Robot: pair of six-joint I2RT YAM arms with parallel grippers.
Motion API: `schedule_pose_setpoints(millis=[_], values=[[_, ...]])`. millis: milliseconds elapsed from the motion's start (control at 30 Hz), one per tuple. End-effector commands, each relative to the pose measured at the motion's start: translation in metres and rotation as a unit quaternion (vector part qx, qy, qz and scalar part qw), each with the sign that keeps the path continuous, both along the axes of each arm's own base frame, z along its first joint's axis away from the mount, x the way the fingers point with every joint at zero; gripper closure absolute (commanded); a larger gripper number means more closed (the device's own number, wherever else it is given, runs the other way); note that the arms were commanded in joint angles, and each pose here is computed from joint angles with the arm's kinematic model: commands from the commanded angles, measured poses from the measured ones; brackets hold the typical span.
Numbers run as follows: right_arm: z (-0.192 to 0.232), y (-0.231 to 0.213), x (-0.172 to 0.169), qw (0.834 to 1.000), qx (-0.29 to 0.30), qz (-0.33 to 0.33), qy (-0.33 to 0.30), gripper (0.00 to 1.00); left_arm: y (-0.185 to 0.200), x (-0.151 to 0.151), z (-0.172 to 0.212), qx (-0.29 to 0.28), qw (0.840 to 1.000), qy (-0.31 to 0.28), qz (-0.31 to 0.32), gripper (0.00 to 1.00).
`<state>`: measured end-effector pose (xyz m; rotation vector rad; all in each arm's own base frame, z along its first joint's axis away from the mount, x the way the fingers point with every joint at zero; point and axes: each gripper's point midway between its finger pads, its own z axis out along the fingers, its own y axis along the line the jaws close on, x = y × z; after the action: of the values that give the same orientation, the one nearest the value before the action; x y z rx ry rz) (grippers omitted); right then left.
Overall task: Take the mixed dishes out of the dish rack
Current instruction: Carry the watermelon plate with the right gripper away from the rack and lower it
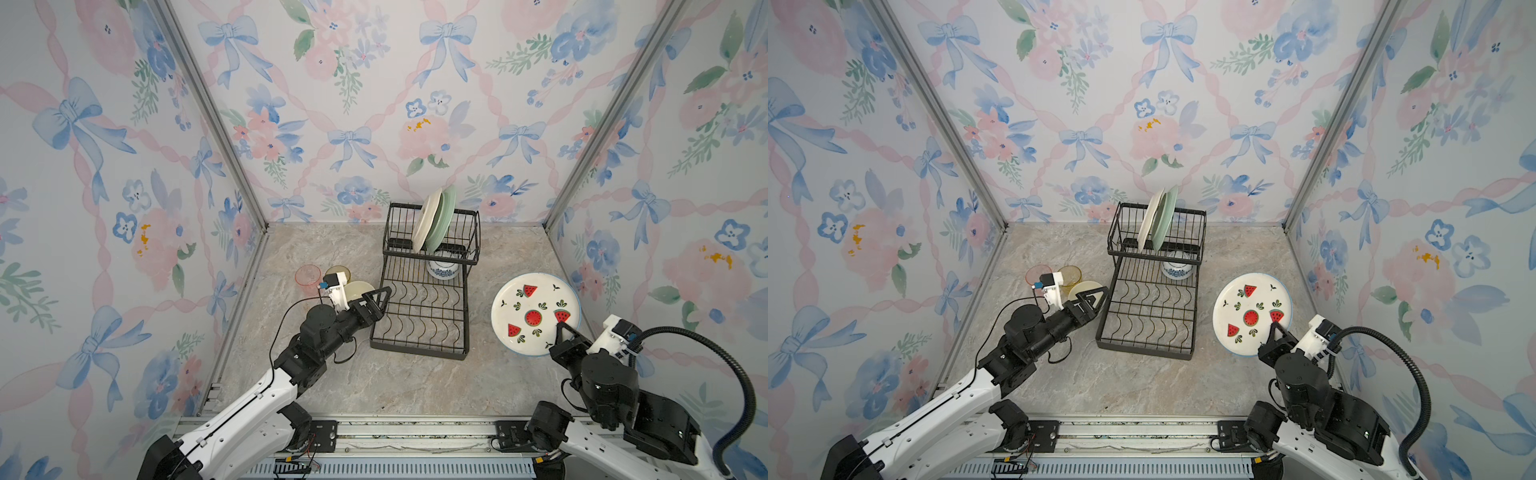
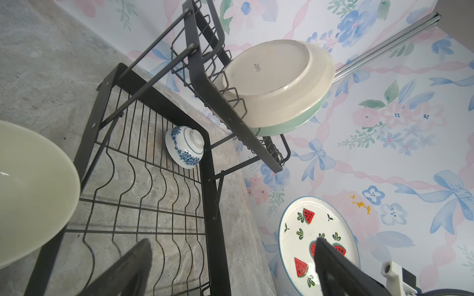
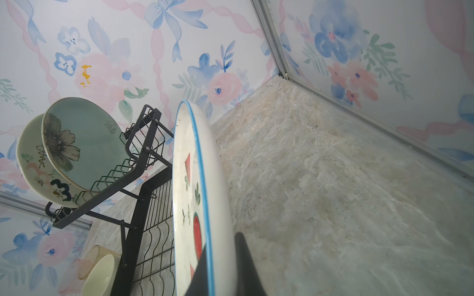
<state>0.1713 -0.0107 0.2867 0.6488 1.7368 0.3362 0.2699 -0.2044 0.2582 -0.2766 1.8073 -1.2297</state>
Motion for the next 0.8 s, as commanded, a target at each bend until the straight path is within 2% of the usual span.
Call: schedule_pose_setpoints(millis=[0,167,433,600,767], values=[[0.026,-0.019,-0.002,0.998,-0.005,-0.051,-0.026,1.0,-0.002,0.004,0.012,0.007,1.0,-0.016,0.002,0.02],[0.027,-0.022,0.0,0.996,-0.047,-0.071,0.003,1.0,-0.006,0.003,0.013,0.008,1.0,-0.016,-0.003,0.02],[0.014,-0.008,0.012,0.996,-0.059,-0.069,0.024,1.0,-0.011,0.002,0.012,0.012,1.0,-0.016,-0.008,0.02],[-0.014,0.009,0.028,0.996,-0.04,-0.05,0.066,1.0,-0.011,0.001,0.009,0.014,1.0,-0.014,-0.011,0.02],[-0.038,0.006,0.043,0.994,-0.011,-0.059,0.09,1.0,-0.011,-0.001,0.005,0.015,1.0,-0.012,-0.011,0.02]])
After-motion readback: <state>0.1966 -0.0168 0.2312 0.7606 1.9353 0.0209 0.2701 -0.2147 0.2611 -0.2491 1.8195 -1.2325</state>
